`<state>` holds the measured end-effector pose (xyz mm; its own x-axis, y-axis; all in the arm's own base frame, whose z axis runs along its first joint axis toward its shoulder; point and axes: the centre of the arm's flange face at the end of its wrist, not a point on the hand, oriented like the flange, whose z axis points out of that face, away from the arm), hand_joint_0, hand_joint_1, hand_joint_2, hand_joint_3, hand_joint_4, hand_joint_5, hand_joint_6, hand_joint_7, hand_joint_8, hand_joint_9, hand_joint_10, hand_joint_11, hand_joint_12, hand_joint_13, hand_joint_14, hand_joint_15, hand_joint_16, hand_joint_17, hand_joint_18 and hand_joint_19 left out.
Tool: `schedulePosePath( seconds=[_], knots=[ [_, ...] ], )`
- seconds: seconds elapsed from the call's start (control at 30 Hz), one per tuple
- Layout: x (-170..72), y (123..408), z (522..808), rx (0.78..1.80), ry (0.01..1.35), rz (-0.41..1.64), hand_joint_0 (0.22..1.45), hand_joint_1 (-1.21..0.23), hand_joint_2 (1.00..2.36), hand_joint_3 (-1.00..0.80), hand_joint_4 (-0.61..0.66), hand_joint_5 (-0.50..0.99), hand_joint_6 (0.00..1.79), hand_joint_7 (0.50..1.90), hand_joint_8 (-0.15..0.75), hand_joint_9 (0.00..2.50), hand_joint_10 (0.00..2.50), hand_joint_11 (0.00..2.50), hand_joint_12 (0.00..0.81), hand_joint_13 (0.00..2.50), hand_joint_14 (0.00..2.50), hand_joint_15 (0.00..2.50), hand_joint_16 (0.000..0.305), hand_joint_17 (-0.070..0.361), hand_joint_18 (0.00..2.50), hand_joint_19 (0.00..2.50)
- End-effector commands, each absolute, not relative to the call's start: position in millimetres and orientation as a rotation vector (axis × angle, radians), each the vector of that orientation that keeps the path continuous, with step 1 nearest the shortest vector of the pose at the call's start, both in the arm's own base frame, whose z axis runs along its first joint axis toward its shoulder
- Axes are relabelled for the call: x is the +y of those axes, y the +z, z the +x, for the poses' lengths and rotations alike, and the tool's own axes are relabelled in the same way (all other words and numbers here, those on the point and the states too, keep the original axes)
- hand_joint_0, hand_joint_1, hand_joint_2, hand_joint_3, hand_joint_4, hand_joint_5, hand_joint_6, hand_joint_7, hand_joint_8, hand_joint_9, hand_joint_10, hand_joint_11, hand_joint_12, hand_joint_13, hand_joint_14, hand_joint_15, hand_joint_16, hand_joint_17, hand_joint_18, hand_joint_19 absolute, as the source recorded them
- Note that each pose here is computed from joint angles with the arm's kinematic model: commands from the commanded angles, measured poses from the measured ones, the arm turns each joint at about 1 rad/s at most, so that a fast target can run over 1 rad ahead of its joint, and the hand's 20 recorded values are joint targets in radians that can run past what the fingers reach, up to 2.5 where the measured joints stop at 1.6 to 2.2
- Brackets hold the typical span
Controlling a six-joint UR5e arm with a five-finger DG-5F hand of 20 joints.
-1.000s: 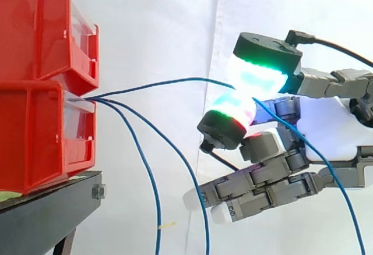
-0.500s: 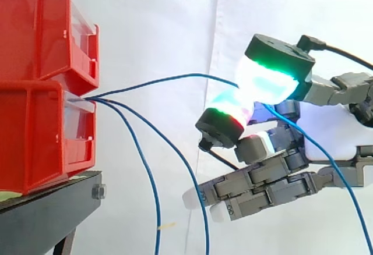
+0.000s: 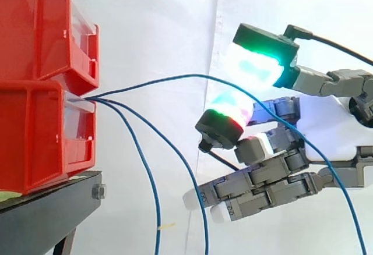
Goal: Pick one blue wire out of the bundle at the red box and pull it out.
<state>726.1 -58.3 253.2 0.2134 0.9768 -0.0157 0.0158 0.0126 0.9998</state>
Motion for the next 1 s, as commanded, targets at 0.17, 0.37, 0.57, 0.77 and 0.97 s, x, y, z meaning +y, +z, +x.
schedulePosePath(
  seconds=[0.17, 0.37, 0.57, 0.77, 0.97],
  knots=[
    [-57.9, 253.1, 726.1, 1.067, 1.033, 1.303, 0.59, -0.68, 1.02, -0.28, 0.08, -0.11, 0.85, 1.28, 0.257, 1.07, 0.03, 0.95, 0.403, 0.25, 0.01, 0.2, 0.056, 0.125, 0.06, 0.34],
    [-57.9, 253.3, 726.3, 1.065, 1.034, 1.302, 0.6, -0.73, 1.02, -0.25, 0.06, -0.11, 0.85, 1.28, 0.259, 1.1, 0.03, 0.98, 0.397, 0.29, 0.01, 0.22, 0.056, 0.125, 0.09, 0.35],
    [-57.9, 253.1, 726.1, 1.067, 1.033, 1.303, 0.62, -0.79, 1.02, -0.23, 0.06, -0.1, 0.85, 1.3, 0.25, 1.13, 0.03, 0.98, 0.398, 0.32, 0.01, 0.21, 0.055, 0.125, 0.15, 0.34],
    [-58.1, 253.1, 726.1, 1.065, 1.031, 1.304, 0.63, -0.79, 1.02, -0.24, 0.07, -0.1, 0.85, 1.31, 0.25, 1.11, 0.03, 0.94, 0.397, 0.31, 0.01, 0.2, 0.055, 0.124, 0.16, 0.31],
    [-58.1, 253.0, 726.0, 1.067, 1.03, 1.305, 0.64, -0.79, 1.02, -0.24, 0.06, -0.09, 0.85, 1.31, 0.261, 1.12, 0.03, 0.94, 0.409, 0.34, 0.01, 0.19, 0.055, 0.124, 0.23, 0.29]
  ],
)
